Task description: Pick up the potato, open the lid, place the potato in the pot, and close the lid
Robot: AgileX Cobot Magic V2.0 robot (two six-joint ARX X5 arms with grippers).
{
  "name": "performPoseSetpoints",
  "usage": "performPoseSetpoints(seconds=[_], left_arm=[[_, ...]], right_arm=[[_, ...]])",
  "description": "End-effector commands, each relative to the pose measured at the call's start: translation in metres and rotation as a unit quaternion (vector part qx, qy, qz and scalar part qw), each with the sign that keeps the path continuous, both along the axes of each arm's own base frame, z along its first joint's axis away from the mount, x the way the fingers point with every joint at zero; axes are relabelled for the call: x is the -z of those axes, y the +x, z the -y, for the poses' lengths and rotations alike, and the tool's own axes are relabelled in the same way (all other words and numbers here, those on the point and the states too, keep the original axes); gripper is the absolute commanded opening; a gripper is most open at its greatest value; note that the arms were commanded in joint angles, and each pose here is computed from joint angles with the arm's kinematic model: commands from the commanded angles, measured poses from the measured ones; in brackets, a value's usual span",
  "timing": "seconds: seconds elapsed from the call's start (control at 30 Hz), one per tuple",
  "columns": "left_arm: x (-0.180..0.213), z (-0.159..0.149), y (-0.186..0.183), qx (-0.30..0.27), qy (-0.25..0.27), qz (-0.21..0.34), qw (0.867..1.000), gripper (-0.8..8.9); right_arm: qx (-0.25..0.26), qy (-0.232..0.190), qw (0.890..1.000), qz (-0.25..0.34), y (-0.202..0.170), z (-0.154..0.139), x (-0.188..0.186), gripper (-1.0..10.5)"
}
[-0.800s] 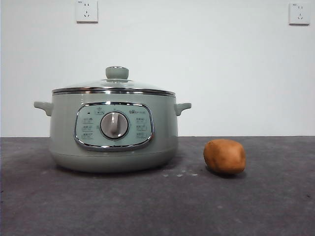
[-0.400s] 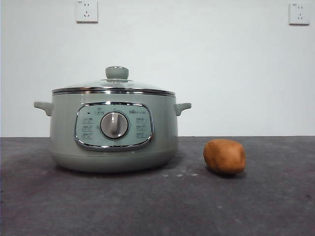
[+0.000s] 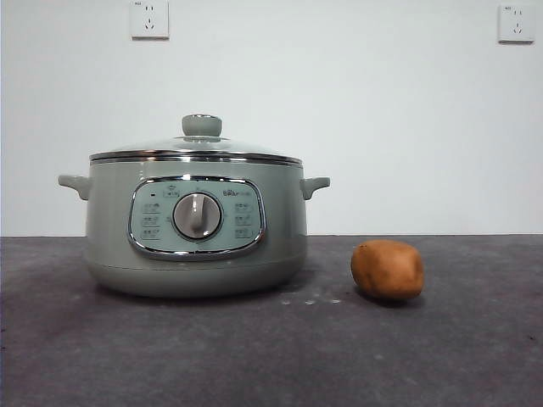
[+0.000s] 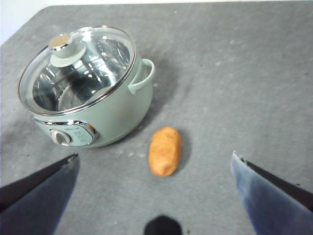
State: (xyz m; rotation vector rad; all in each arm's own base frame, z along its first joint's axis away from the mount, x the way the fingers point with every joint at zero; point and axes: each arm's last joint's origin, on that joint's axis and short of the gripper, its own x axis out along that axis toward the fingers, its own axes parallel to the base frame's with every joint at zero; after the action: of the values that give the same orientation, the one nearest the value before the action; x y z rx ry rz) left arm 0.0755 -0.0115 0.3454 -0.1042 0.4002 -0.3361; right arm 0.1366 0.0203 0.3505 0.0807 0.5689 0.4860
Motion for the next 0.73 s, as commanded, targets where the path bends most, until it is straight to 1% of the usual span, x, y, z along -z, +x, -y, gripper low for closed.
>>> performPoseSetpoints(seconds=[0.03,0.13,0.27,0.43,0.57,0.63,0.73], left_arm=[[-0.001,0.0,0.001,0.004,0.002,0.004,1.0,6.61],[0.0,0.0,0.002,0.004,0.003,0.002,1.0,6.61],[0.0,0.0,0.004,0.004,0.003,-0.002,1.0,6.61],[0.001,0.0,0.006,0.004,0.003,-0.007,1.0,6.61],[0.001,0.001,0.008,0.004,0.003,-0.01,1.0,6.61],[0.001,0.001,0.008,0.004,0.003,-0.011,1.0,6.61],[0.001,0.001,0.008,0.004,0.003,-0.011,1.0,6.61]], right_arm=[[-0.013,0.014,0.999,-0.03,0.022,-0.005,0.007,6.3],[-0.03,0.008,0.997,-0.068,0.048,-0.015,0.021,6.3],[-0.046,-0.013,0.992,-0.115,0.081,-0.032,0.046,6.3],[-0.053,-0.058,0.985,-0.151,0.116,-0.059,0.08,6.3],[-0.064,-0.094,0.977,-0.181,0.137,-0.078,0.102,6.3],[-0.063,-0.118,0.972,-0.192,0.146,-0.087,0.112,6.3],[-0.063,-0.142,0.967,-0.203,0.157,-0.099,0.122,6.3]])
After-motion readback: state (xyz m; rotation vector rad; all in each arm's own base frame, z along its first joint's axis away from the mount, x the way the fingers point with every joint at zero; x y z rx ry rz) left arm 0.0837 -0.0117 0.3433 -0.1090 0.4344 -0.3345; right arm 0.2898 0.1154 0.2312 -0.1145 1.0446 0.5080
